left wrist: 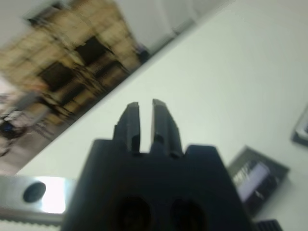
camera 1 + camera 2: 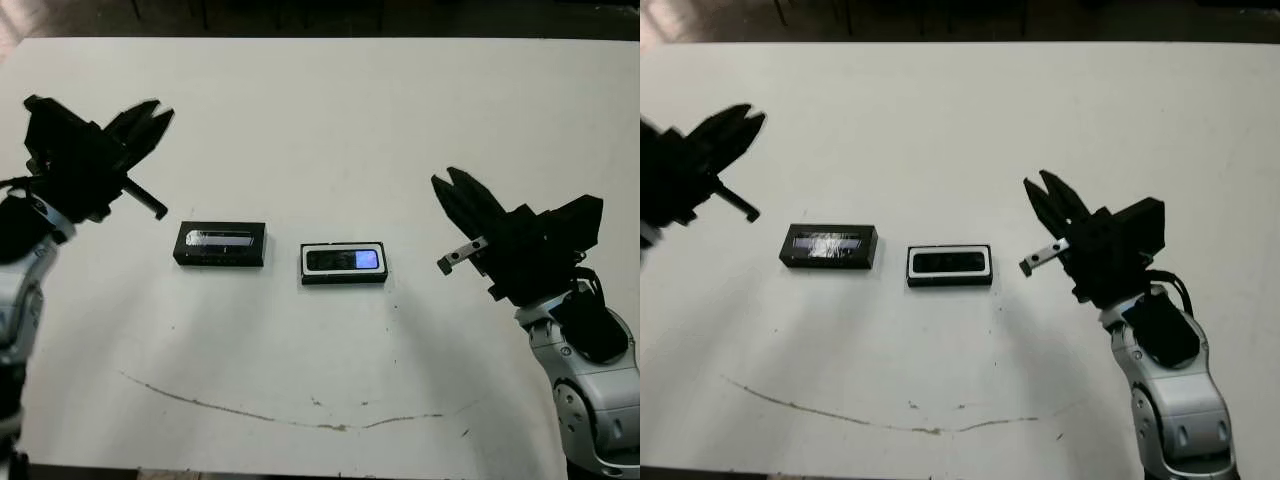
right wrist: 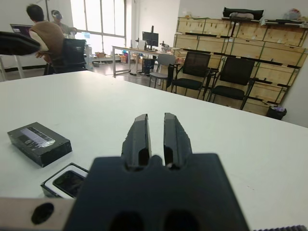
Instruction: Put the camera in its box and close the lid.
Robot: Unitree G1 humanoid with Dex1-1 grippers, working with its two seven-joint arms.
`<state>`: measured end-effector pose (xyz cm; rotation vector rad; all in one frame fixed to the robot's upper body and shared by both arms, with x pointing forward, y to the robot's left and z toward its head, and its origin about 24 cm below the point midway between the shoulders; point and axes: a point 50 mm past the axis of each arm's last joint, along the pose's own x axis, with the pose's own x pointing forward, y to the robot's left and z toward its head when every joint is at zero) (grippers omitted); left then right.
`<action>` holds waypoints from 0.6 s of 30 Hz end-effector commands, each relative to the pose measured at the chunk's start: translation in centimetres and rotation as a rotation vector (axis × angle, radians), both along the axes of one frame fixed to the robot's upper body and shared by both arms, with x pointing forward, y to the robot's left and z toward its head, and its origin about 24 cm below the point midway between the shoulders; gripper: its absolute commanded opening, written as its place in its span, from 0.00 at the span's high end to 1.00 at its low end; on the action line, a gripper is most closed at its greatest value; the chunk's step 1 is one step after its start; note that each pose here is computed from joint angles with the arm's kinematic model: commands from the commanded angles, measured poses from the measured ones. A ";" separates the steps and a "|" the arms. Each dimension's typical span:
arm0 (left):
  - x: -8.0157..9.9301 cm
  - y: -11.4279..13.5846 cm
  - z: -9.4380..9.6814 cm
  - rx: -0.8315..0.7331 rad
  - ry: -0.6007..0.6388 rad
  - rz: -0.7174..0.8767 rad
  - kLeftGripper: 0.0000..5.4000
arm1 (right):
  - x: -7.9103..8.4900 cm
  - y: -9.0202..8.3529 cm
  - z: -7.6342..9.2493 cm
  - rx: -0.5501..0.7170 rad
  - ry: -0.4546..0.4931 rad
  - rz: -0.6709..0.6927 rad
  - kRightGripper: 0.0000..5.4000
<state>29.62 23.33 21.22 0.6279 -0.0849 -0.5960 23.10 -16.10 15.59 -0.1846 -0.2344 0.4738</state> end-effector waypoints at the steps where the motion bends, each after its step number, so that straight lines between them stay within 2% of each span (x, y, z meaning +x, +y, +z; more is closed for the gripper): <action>1: 1.4 -0.1 -0.2 0.165 0.129 -0.035 1.00 | -0.1 -0.1 -0.3 -0.010 0.025 0.016 1.00; 4: 2.9 -0.3 0.0 0.397 0.253 -0.092 1.00 | -0.1 0.0 -0.2 -0.014 0.018 0.023 1.00; 7: 4.3 -0.4 -0.3 0.539 0.401 -0.135 1.00 | -0.2 0.1 -0.2 -0.012 0.020 0.026 1.00; 11: 5.6 -0.5 -1.9 0.601 0.539 -0.154 1.00 | -0.2 0.1 -0.4 -0.011 0.023 0.029 1.00; 18: 6.5 -0.6 -4.2 0.671 0.621 -0.205 1.00 | -0.2 -0.1 -0.8 -0.007 0.039 0.030 1.00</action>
